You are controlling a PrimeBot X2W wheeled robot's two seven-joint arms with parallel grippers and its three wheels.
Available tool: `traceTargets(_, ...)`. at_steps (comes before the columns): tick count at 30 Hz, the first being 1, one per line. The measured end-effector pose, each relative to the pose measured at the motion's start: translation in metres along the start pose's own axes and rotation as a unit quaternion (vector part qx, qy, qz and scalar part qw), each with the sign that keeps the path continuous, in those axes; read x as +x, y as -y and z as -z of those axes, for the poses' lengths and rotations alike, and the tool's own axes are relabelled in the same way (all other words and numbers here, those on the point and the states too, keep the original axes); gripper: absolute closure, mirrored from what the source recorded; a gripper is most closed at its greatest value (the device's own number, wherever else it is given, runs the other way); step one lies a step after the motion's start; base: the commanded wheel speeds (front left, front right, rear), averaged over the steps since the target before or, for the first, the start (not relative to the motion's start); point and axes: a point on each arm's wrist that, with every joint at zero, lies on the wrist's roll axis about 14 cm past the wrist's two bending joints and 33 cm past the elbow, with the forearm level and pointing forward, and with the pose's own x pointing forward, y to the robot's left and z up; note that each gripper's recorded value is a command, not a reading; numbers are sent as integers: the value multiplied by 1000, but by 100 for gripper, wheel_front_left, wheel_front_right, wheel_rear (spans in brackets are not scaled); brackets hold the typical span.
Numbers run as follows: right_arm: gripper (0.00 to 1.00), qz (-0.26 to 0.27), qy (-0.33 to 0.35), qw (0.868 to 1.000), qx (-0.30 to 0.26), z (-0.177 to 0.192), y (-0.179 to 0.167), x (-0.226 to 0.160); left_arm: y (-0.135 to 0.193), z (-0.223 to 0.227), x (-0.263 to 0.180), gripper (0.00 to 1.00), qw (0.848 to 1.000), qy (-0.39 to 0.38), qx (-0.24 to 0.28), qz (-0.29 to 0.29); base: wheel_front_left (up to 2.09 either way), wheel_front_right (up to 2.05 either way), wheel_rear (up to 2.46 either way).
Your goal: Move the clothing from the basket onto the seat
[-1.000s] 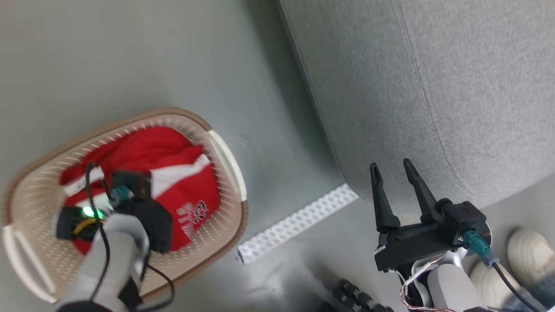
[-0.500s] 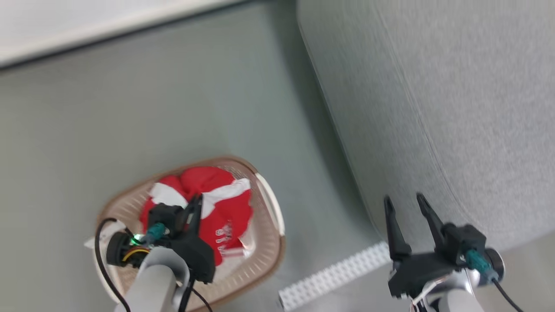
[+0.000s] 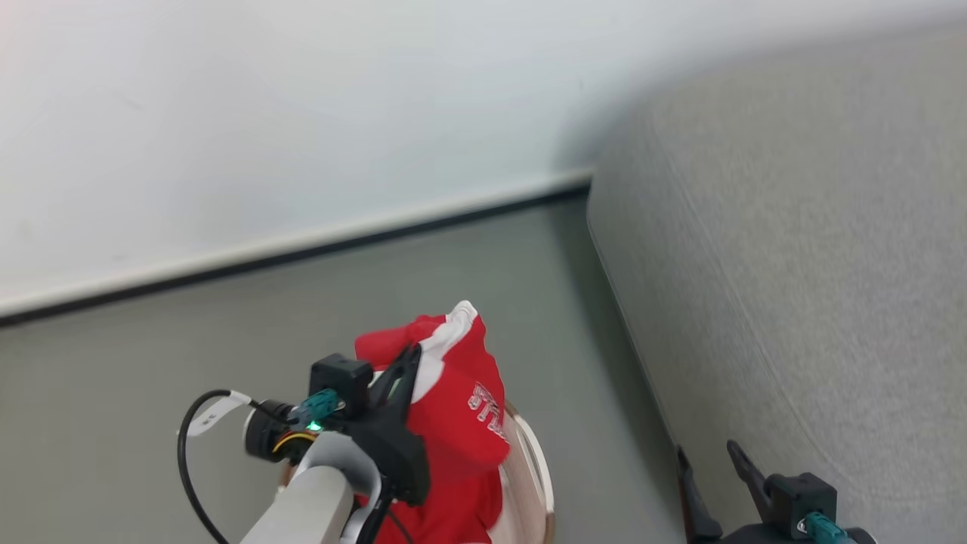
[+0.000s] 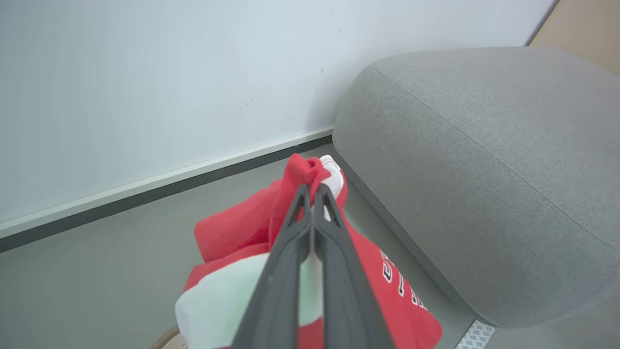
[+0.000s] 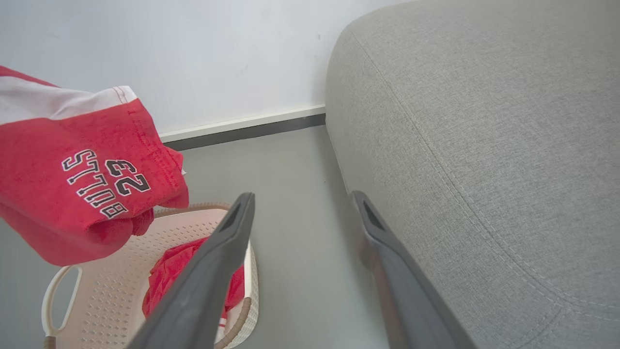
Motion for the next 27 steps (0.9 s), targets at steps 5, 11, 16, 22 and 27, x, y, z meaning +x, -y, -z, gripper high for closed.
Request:
traceTargets(5,0,-34,28,999,5,-20,-24,-10,22,-55,-15,100,998,51,36,29,0,0,0)
traceTargets(11,0,-91,51,995,-2,-38,-62,-17,32,-113,-32,100,991,103,84,37,0,0,0)
traceTargets(16,0,-136,68,988,-13,-51,-92,-23,34,-142,-49,100,985,133,107,29,0,0,0)
traceTargets(22,0,-164,75,983,-23,-59,-111,-24,38,-151,-55,100,984,142,106,30,0,0,0)
traceTargets(27,0,-210,77,974,-27,-66,-140,-26,40,-147,-53,100,985,136,105,34,0,0,0)
